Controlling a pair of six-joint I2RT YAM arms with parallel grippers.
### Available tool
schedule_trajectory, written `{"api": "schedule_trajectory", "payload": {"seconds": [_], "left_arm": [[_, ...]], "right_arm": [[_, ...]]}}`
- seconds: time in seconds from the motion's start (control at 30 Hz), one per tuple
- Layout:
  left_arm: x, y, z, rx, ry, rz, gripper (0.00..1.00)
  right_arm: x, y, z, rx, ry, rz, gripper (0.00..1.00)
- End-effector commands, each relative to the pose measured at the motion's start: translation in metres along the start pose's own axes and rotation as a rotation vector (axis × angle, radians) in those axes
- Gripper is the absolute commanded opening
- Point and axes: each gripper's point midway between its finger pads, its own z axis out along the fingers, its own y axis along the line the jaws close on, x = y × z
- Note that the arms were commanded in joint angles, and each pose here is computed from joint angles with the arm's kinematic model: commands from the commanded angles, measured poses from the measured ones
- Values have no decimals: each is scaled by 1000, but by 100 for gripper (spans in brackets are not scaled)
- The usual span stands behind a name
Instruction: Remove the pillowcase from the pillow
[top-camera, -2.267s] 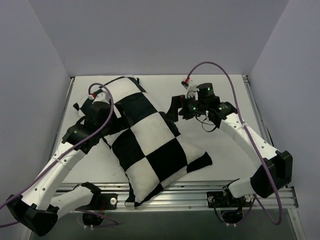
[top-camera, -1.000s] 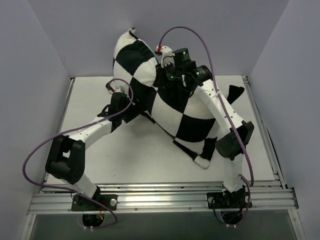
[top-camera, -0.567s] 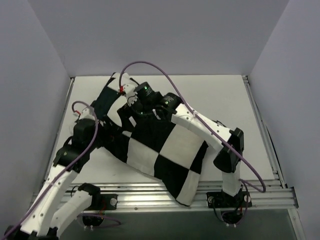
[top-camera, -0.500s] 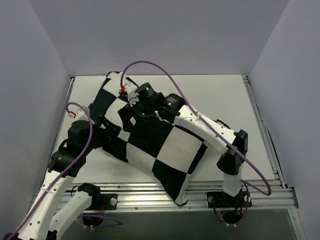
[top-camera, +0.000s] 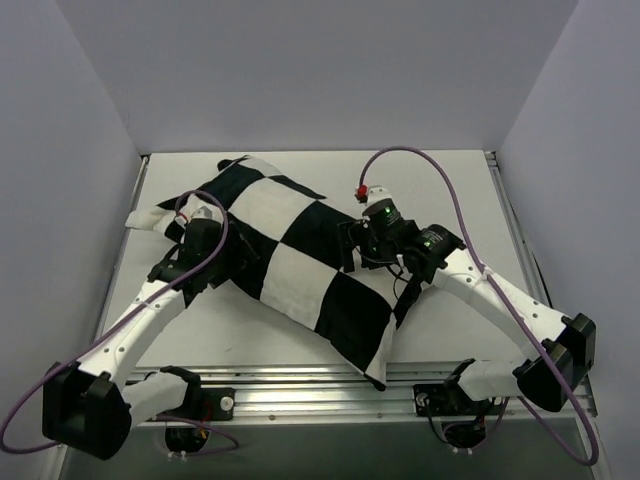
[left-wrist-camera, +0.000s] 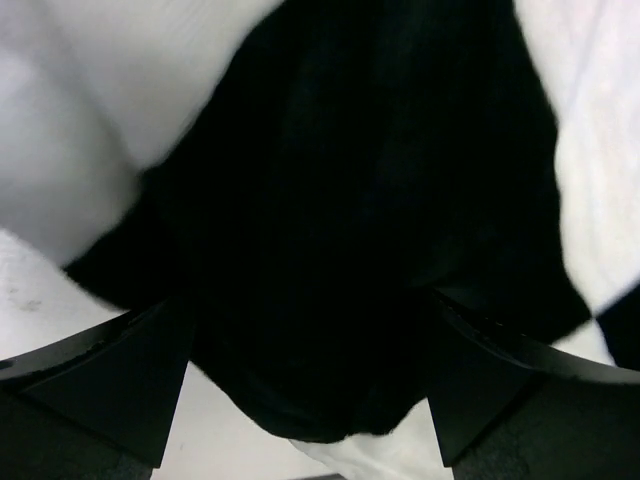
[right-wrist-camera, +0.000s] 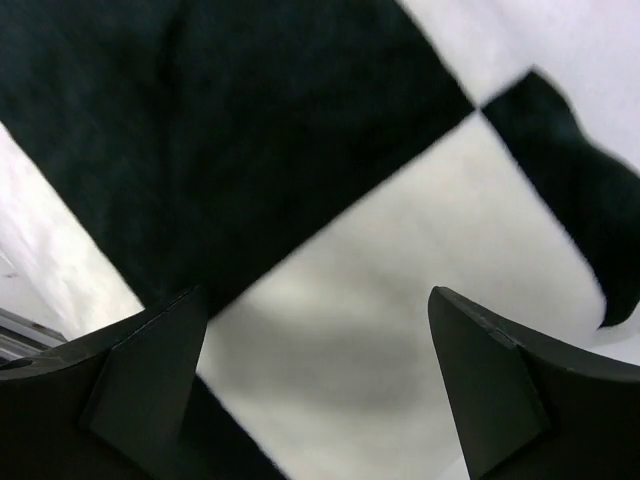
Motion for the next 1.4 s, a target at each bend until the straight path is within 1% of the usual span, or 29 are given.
{"api": "schedule_trajectory", "payload": {"seconds": [0.0, 0.07, 0.1, 0.17, 0.23, 0.3, 0.33, 0.37, 0.47, 0.53, 0.57, 0.63, 0.7, 0.73, 0.77, 0.83, 0.9, 0.97, 1.03, 1.07, 1.1, 1.13, 1.17, 1.2, 1.23, 1.27, 1.3, 1.33, 1.37], "left_arm": [[-25, -17, 25, 58, -79, -68, 94], [-25, -22, 38, 64, -44, -73, 94], [-26, -24, 40, 68, -36, -72, 94], [-37, -35, 34, 88, -43, -42, 94], [-49, -46, 19, 108, -65, -2, 94], [-72, -62, -12, 138, -112, 102, 94], [-76, -61, -23, 117, -114, 145, 94], [-100, -76, -43, 141, -182, 230, 94], [-135, -73, -58, 63, -276, 354, 94], [-162, -83, -63, 70, -347, 372, 94], [-173, -76, -48, 39, -340, 379, 94], [-197, -84, -36, 42, -385, 374, 94], [-207, -72, 5, -11, -355, 382, 94], [-219, -78, 14, -1, -370, 383, 94], [-215, -68, 48, -31, -311, 382, 94], [-221, -62, 82, -38, -263, 360, 94], [-218, -59, 100, -33, -229, 339, 94], [-201, -46, 120, -45, -164, 323, 94], [-180, -30, 126, -70, -95, 302, 94], [-161, -16, 126, -95, -45, 275, 94], [-142, -12, 124, -73, 13, 261, 94], [-131, -8, 111, -76, 38, 245, 94], [-100, 11, 110, -102, 112, 198, 94], [-81, 10, 103, -61, 164, 176, 94], [-73, 3, 85, -16, 168, 158, 94], [-56, 0, 76, 17, 204, 135, 94], [-27, 10, 68, 22, 272, 119, 94], [-11, 4, 54, 67, 314, 116, 94], [0, -16, 29, 134, 301, 163, 94]], "right_arm": [[27, -11, 7, 40, 19, 52, 87], [34, -14, 17, 31, 20, 78, 87], [47, -18, 25, 41, 45, 79, 86], [49, -23, 31, 62, 53, 109, 86], [40, -20, 31, 56, 42, 110, 86], [30, -19, 24, 55, 16, 112, 86], [21, -18, 19, 56, -8, 120, 87], [19, -20, 15, 67, -15, 123, 87], [9, -25, -1, 91, -51, 136, 90], [6, -23, -9, 81, -62, 142, 91], [7, -22, -11, 73, -57, 142, 92], [12, -16, -13, 49, -38, 132, 92], [25, -4, -12, -5, 15, 96, 92], [32, 6, -12, -29, 38, 68, 92], [42, 9, -10, -23, 71, 48, 92], [57, 22, -9, -44, 111, 3, 92], [75, 27, -1, -68, 171, 5, 92], [80, 29, 12, -91, 183, 23, 92], [90, 14, 29, -75, 215, 44, 91], [82, -7, 48, -37, 208, 104, 89], [81, -15, 57, -35, 214, 128, 89], [69, -22, 67, -31, 183, 136, 87], [65, -41, 85, 11, 197, 170, 86], [56, -47, 94, 24, 185, 176, 86], [22, -47, 101, 23, 116, 173, 85], [17, -54, 119, 54, 126, 173, 85], [1, -61, 127, 81, 100, 178, 85], [-17, -64, 134, 105, 64, 174, 85], [-51, -62, 145, 102, 13, 169, 85]]}}
